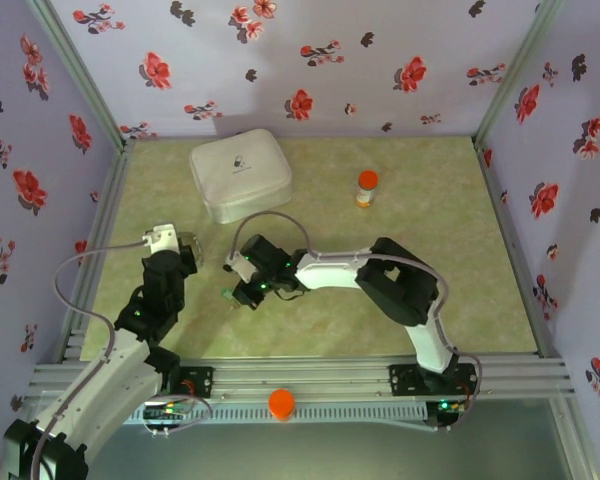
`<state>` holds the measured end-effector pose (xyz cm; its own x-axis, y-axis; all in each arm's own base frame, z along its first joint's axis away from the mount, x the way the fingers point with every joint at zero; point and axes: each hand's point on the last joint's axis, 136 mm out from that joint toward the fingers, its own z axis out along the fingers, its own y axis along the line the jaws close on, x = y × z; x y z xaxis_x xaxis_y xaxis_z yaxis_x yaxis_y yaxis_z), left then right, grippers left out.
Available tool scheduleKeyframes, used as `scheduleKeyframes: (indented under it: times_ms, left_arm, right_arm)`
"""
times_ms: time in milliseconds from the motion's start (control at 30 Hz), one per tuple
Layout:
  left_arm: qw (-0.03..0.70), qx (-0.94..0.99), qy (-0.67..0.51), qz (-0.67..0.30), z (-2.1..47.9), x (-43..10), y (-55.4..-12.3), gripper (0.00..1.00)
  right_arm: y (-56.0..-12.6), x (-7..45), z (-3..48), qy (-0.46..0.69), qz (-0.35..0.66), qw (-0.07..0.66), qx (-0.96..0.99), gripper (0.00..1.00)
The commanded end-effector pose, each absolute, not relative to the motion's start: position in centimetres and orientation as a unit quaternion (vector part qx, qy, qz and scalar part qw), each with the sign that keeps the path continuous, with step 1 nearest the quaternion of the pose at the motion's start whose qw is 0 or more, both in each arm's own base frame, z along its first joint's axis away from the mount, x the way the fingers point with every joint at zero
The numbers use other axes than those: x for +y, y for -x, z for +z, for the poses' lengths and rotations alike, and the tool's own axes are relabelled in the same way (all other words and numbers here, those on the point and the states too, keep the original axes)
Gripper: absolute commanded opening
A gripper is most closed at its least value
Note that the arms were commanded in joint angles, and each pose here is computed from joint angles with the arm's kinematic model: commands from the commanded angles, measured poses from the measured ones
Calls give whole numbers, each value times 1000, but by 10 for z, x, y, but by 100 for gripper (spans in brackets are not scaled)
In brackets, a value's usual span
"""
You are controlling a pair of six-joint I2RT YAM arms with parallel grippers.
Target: Put the keys on the keyring
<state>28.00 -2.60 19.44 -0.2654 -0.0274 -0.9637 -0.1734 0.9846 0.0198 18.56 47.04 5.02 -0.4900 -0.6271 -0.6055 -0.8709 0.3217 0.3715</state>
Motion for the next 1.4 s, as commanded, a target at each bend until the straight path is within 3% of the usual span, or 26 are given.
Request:
scheduleKeyframes:
  times_ms: [0, 367, 600, 900, 1367]
  left_arm:
    - [629, 777, 32, 27, 225, -41, -285, 0]
    - [648, 706, -237, -161, 254, -156, -261, 0]
    - [598, 636, -413, -259, 244, -228, -214, 0]
    - [540, 604, -500, -306, 234, -276, -189, 0]
    - [517, 600, -501, -349, 234, -292, -177, 0]
  right_arm:
    - [-191, 461, 103, 486, 349, 246, 762, 0]
    - [-193, 368, 189, 491, 341, 357, 718, 0]
    - [-190, 315, 217, 519, 311, 348, 716, 0]
    - [-189, 304, 221, 565, 273, 346, 698, 0]
    - [-165, 314, 228, 599, 313, 348, 649, 0]
